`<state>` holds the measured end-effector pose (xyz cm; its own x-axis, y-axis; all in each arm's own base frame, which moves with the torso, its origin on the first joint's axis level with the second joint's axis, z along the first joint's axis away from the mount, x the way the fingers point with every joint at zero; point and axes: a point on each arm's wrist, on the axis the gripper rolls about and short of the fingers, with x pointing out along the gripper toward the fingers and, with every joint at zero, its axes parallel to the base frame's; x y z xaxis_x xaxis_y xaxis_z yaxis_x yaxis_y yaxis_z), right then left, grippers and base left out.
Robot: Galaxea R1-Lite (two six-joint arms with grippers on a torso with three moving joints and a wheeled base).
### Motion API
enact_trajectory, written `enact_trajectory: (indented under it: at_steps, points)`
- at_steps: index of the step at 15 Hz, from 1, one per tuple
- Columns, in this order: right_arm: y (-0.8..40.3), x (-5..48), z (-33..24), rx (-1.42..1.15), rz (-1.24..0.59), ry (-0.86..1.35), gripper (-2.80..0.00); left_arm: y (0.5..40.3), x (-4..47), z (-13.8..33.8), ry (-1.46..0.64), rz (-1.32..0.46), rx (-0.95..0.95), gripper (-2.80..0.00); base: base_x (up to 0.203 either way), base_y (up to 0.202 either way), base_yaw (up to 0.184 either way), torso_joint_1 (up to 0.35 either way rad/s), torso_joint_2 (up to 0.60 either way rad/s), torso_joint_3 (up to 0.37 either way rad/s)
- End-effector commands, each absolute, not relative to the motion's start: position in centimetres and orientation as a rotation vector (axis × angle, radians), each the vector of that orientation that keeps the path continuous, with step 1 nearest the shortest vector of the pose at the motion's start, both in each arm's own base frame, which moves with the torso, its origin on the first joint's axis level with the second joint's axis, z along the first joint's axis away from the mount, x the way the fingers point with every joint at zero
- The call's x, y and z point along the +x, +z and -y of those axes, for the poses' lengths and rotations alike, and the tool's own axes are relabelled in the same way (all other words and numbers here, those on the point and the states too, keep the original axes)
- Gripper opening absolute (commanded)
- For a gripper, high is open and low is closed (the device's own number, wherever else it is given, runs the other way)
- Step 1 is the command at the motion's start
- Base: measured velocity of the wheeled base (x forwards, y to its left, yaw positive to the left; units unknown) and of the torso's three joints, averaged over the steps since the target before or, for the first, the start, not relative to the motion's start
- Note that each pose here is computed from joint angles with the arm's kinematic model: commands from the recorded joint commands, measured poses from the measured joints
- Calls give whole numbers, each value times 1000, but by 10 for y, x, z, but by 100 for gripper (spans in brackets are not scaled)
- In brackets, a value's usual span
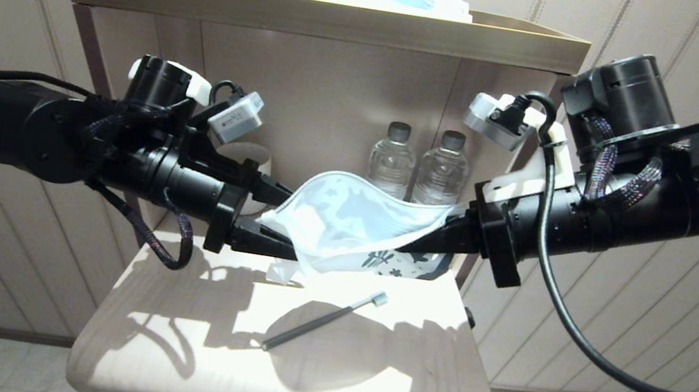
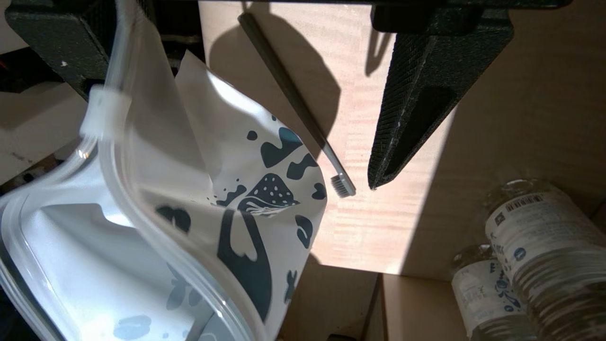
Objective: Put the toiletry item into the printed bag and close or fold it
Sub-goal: Hand it to the other hand
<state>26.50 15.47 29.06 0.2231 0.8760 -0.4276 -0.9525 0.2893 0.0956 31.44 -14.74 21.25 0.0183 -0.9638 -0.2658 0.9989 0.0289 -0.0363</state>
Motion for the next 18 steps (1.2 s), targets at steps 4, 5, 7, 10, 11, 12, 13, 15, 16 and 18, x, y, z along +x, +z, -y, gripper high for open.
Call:
enact_trajectory:
  at_steps: [4,5,7,10,11,12,13,15,16,18]
  points:
    - [293,265,-142,-199,-437,1243,-280,214,321,142,-1525,-222,186,0,0,0,0,0,0,0]
    - [293,265,-142,-198,-437,1241,-280,216,323,138,-1516,-214,185,0,0,0,0,0,0,0]
    - [294,264,-137,-194,-432,1229,-280,225,324,127,-1503,-181,182,0,0,0,0,0,0,0]
    - [295,263,-132,-192,-429,1216,-280,231,325,121,-1501,-159,179,0,0,0,0,0,0,0]
    - [296,262,-132,-192,-426,1218,-280,231,325,121,-1501,-158,180,0,0,0,0,0,0,0]
    - [297,262,-131,-192,-422,1217,-280,232,326,119,-1497,-156,179,0,0,0,0,0,0,0]
    - [298,262,-131,-192,-421,1218,-280,232,326,119,-1498,-159,174,0,0,0,0,0,0,0]
    - [298,262,-132,-192,-420,1221,-280,230,325,119,-1515,-163,161,0,0,0,0,0,0,0]
    - [298,262,-133,-192,-418,1221,-280,229,325,119,-1517,-168,158,0,0,0,0,0,0,0]
    - [299,263,-133,-192,-416,1222,-280,226,323,122,-1529,-186,149,0,0,0,0,0,0,0]
